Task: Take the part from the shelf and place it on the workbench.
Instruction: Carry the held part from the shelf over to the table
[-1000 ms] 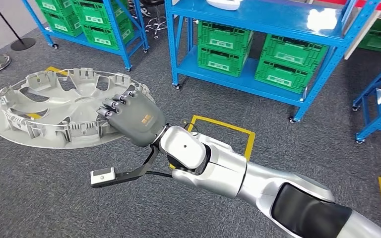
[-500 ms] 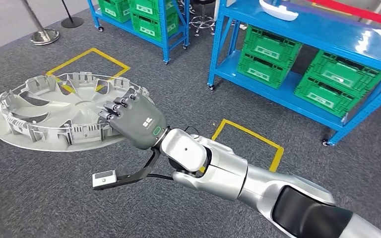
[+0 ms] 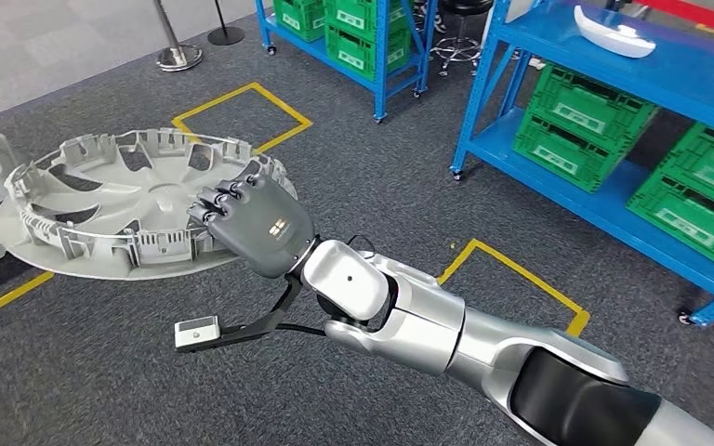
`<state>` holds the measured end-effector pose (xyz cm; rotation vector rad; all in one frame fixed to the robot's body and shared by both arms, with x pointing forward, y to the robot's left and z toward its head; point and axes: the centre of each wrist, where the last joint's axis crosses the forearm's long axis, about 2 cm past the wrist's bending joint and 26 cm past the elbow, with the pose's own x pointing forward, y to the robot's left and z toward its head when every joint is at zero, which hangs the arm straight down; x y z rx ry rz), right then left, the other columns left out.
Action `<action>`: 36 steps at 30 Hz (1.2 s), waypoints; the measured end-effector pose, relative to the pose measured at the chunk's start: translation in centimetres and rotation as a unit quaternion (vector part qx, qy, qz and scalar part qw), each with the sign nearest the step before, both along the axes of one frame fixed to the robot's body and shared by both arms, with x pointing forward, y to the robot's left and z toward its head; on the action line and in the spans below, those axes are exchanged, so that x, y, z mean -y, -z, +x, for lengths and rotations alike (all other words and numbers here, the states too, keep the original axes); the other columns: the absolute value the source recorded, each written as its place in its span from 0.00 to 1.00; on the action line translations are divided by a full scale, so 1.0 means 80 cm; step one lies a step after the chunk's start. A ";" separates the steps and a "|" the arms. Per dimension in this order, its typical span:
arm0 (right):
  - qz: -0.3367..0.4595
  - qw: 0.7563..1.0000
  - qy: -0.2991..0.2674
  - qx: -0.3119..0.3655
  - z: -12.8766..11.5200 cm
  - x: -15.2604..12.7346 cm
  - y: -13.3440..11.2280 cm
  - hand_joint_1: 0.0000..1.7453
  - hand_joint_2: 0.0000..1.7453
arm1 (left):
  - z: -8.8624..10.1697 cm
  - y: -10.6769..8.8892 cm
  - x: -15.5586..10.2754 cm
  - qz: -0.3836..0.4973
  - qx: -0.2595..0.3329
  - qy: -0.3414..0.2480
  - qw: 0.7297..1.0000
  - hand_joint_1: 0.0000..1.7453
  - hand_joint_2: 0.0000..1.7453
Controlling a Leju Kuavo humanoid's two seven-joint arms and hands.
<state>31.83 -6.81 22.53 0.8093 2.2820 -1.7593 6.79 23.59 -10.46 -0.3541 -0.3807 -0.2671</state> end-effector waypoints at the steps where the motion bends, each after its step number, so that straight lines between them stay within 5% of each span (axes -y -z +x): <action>1: 0.000 1.000 0.000 -0.001 0.000 0.000 0.001 0.93 1.00 | 0.000 0.000 0.000 0.000 0.000 0.000 1.000 0.00 0.00; 36: -0.005 1.000 0.013 0.011 0.003 0.004 -0.001 0.93 1.00 | 0.009 -0.001 0.000 -0.001 0.008 -0.002 1.000 0.00 0.00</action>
